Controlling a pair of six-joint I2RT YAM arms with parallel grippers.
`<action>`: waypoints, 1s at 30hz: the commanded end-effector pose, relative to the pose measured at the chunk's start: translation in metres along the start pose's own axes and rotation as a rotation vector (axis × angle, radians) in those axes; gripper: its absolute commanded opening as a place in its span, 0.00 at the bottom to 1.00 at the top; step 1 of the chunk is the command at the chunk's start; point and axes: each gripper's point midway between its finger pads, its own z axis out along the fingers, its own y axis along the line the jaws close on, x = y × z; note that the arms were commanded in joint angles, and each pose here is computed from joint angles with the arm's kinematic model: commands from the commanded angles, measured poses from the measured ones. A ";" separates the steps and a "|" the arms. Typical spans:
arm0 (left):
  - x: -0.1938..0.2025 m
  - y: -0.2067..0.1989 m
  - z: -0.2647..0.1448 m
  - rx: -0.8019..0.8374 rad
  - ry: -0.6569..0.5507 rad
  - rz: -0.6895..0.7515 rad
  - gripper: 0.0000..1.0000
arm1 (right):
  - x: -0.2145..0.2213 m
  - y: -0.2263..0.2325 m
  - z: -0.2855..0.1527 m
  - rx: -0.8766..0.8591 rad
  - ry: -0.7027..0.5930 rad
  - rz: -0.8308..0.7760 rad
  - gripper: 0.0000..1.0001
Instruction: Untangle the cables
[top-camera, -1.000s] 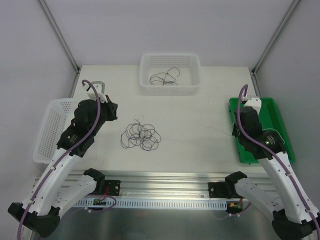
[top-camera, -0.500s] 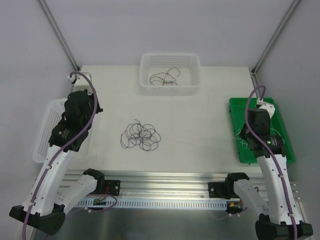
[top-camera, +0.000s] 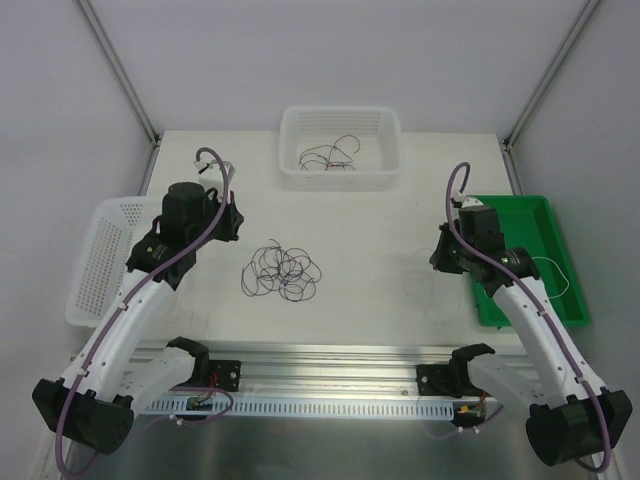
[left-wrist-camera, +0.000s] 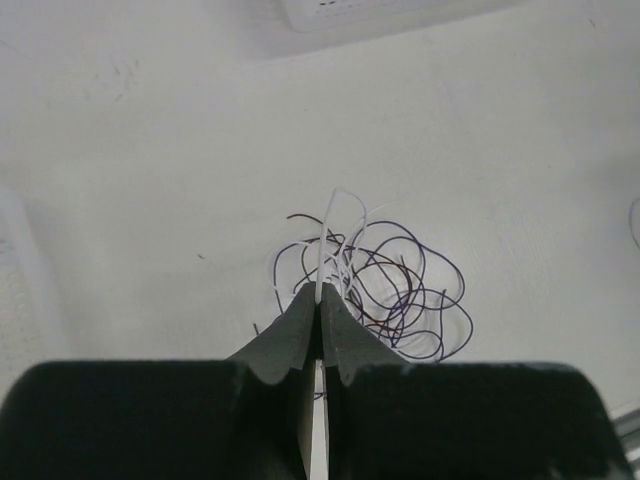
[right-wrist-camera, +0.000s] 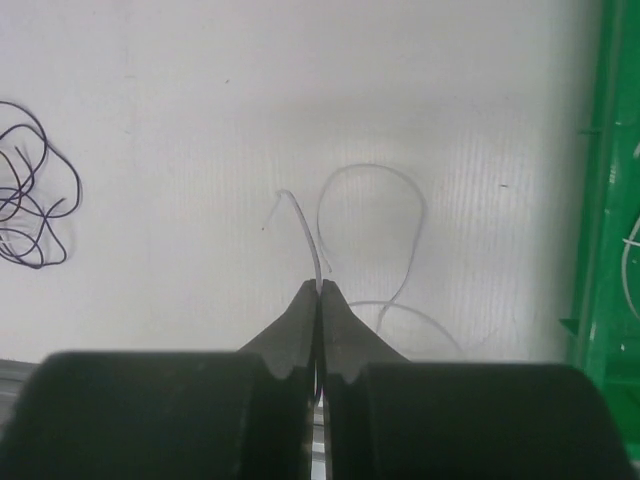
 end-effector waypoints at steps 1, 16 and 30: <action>0.001 -0.035 0.011 0.203 0.009 -0.026 0.00 | -0.002 0.020 0.015 -0.061 0.006 -0.012 0.02; 0.048 -0.044 0.052 0.241 0.221 -0.121 0.34 | 0.066 -0.006 0.075 0.116 0.249 -0.016 0.22; 0.040 -0.033 0.046 0.179 0.170 -0.095 0.57 | 0.090 0.027 0.087 0.061 0.323 -0.197 0.67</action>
